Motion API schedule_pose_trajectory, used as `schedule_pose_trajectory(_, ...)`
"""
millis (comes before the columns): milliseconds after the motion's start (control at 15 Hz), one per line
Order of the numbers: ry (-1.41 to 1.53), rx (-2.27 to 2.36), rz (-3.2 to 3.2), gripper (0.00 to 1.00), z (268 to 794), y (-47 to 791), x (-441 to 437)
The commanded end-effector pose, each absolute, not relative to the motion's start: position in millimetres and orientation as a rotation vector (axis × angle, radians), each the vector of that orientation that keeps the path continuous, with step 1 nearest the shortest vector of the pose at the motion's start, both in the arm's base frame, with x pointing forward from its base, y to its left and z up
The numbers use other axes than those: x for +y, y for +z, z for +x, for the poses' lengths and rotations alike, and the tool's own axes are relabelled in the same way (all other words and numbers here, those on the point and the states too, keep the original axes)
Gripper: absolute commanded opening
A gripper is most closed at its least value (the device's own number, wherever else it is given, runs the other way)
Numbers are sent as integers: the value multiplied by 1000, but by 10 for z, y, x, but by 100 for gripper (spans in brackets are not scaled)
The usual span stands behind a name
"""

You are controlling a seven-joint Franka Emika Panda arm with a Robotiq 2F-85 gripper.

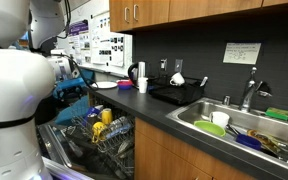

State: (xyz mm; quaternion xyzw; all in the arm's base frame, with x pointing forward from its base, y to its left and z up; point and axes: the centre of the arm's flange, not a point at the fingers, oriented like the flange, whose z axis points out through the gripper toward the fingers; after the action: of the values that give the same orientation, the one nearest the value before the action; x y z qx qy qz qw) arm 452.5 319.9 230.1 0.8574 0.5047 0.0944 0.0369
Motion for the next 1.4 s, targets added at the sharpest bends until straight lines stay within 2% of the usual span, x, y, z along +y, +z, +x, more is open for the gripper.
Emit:
schedule_pose_trajectory(0,284,1507,2665,100,4165,2413,3022)
schedule_pose_trajectory(867,179,1348,2837,100,3718,1918,2432)
schedule_pose_trajectory(1333,142,1262,2909,100,3658,1759,2265)
